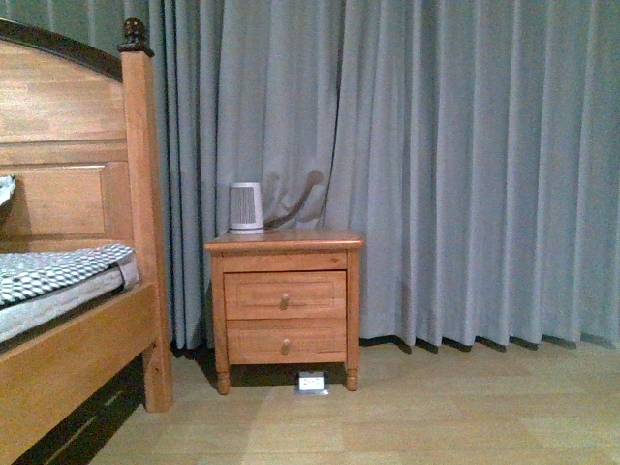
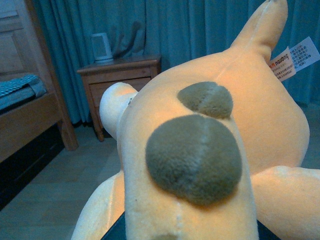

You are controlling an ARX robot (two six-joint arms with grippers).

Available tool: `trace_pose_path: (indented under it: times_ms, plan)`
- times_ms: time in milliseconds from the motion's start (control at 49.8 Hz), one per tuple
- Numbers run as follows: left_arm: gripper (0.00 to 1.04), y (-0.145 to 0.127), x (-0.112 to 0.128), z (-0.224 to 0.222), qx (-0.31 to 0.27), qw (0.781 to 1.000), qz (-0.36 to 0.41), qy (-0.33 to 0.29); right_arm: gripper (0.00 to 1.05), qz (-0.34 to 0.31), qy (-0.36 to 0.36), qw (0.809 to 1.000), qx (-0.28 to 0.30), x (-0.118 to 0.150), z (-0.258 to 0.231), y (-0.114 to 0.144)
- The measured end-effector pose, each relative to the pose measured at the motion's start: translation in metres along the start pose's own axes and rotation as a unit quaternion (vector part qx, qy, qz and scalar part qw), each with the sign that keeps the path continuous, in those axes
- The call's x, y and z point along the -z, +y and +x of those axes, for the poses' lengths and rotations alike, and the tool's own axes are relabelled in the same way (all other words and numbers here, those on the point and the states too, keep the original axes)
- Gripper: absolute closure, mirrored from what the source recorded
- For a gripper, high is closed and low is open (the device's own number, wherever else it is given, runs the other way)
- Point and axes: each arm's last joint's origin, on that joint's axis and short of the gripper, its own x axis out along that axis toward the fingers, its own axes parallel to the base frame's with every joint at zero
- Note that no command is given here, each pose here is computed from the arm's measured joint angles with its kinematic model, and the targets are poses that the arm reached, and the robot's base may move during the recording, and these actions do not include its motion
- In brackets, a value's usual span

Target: Put away toys

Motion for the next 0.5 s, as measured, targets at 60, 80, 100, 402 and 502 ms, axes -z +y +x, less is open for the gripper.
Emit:
trace_pose_path:
  times_ms: [60, 80, 100, 402, 502]
  plan:
    - [0.06, 0.0, 0.0, 0.0, 0.0, 1.0, 0.0, 0.0, 0.85, 0.0, 0.0, 1.0, 0.0, 0.0, 0.0, 0.0]
    - [0.06, 0.0, 0.0, 0.0, 0.0, 1.0, 0.0, 0.0, 0.85, 0.0, 0.0, 1.0, 0.0, 0.0, 0.0, 0.0]
    - [0.06, 0.0, 0.0, 0.0, 0.0, 1.0, 0.0, 0.0, 0.85, 0.0, 0.0, 1.0, 0.0, 0.0, 0.0, 0.0]
    - [0.06, 0.0, 0.0, 0.0, 0.0, 1.0, 0.0, 0.0, 0.85, 0.0, 0.0, 1.0, 0.0, 0.0, 0.0, 0.0]
    - [0.06, 0.0, 0.0, 0.0, 0.0, 1.0, 0.0, 0.0, 0.85, 0.0, 0.0, 1.0, 0.0, 0.0001, 0.0, 0.0]
